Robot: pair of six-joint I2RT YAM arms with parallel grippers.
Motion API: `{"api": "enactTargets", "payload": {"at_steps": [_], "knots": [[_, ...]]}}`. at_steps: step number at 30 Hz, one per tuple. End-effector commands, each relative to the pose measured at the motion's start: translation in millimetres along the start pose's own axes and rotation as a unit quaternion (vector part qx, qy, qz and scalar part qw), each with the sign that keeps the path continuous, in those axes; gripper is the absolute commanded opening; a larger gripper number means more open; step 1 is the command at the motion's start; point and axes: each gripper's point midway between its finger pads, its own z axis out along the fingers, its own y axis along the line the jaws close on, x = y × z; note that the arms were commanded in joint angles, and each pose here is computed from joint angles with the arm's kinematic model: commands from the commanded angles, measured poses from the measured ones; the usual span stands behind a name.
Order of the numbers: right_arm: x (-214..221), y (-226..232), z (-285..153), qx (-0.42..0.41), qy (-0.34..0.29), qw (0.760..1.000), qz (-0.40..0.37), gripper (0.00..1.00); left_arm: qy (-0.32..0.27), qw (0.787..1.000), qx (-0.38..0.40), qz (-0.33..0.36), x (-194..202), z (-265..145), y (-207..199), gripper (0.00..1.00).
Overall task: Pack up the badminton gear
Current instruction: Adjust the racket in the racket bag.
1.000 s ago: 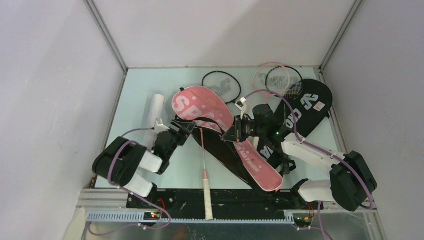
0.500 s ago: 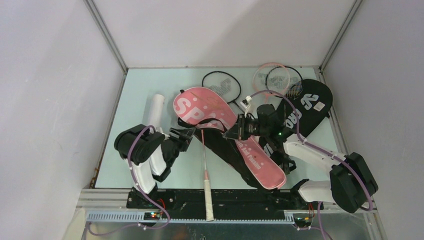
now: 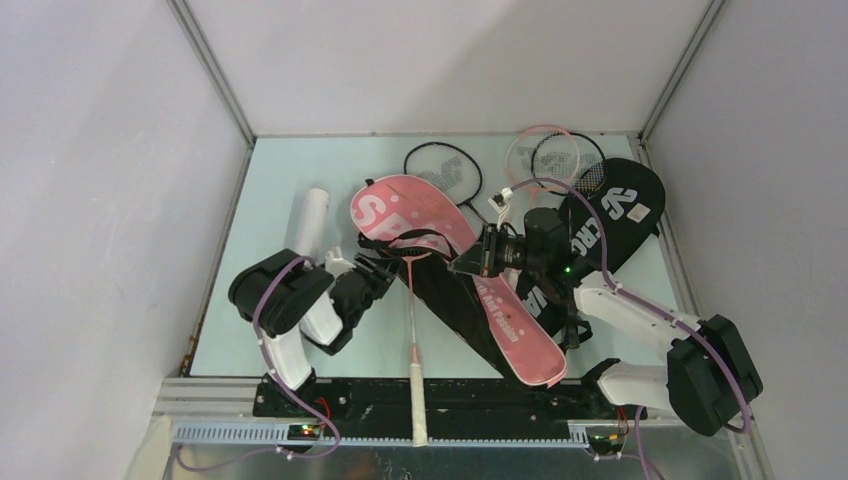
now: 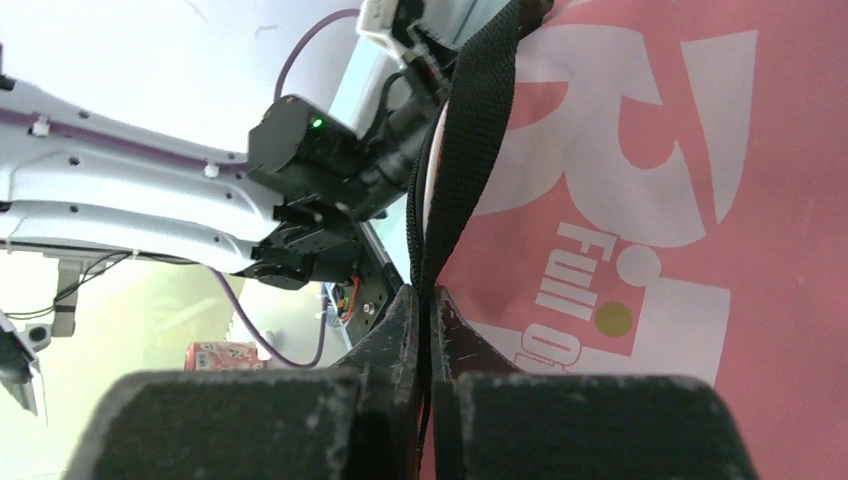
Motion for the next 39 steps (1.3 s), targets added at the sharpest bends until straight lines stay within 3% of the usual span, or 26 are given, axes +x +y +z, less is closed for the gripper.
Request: {"api": "enactTargets", "payload": {"at_steps": [1, 7, 10, 14, 15, 18, 19, 20, 21, 22, 25, 26, 30, 35, 39], "knots": [[-18.9, 38.2, -13.7, -0.069, -0.034, 0.997, -0.031, 0.00, 0.013, 0.999, -0.034, 0.036, 10.7, 20.9, 13.2, 0.56], [-18.0, 46.1, -16.0, -0.091, -0.035, 0.995, -0.029, 0.00, 0.002, 0.998, -0.032, 0.051, 9.3, 34.0, 11.3, 0.53], [-19.2, 50.0, -15.8, -0.103, -0.036, 0.994, -0.029, 0.00, 0.005, 0.998, -0.020, 0.063, 10.7, 43.6, -0.4, 0.45], [-18.9, 44.3, -16.4, -0.093, -0.036, 0.995, -0.030, 0.00, -0.002, 0.997, -0.012, 0.074, 7.6, 46.0, -6.0, 0.21], [-16.8, 38.6, -16.4, -0.081, -0.031, 0.996, -0.023, 0.00, -0.007, 0.997, -0.012, 0.078, 5.2, 45.4, -7.0, 0.07], [-14.8, 16.5, -18.2, -0.043, -0.026, 0.998, -0.022, 0.00, -0.017, 0.992, -0.029, 0.118, -6.9, 35.0, -10.6, 0.00], [-9.8, 4.5, -19.0, -0.018, -0.019, 1.000, -0.012, 0.04, -0.034, 0.991, -0.024, 0.124, -18.4, 31.1, -26.0, 0.00], [-10.3, -5.9, -21.0, 0.000, -0.020, 1.000, -0.024, 0.09, -0.021, 0.984, -0.066, 0.162, -17.8, 24.6, -9.8, 0.00], [-6.4, -21.3, -23.8, 0.035, -0.017, 0.999, -0.028, 0.16, -0.051, 0.982, -0.059, 0.174, -34.9, 20.4, -32.8, 0.00], [-2.0, -33.4, -27.4, 0.062, -0.011, 0.998, -0.020, 0.19, -0.046, 0.964, -0.122, 0.230, -39.4, 9.2, -11.7, 0.00], [-5.1, -60.0, -39.2, 0.145, -0.028, 0.988, -0.039, 0.45, -0.069, 0.928, -0.178, 0.319, -68.8, -23.1, -40.4, 0.00], [-6.9, -66.2, -44.5, 0.170, -0.036, 0.984, -0.041, 0.59, -0.080, 0.925, -0.180, 0.325, -78.1, -30.8, -50.2, 0.00], [-14.6, -67.3, -55.4, 0.234, -0.062, 0.966, -0.088, 0.81, -0.047, 0.904, -0.206, 0.371, -87.5, -43.9, -74.3, 0.00], [-17.0, -22.0, -58.6, 0.243, -0.103, 0.948, -0.180, 0.86, -0.020, 0.863, -0.266, 0.429, -94.4, -47.0, -79.2, 0.00], [-33.5, 28.3, -79.0, 0.205, -0.189, 0.937, -0.211, 0.88, -0.014, 0.841, -0.301, 0.450, -98.0, -38.9, -89.6, 0.00]]}}
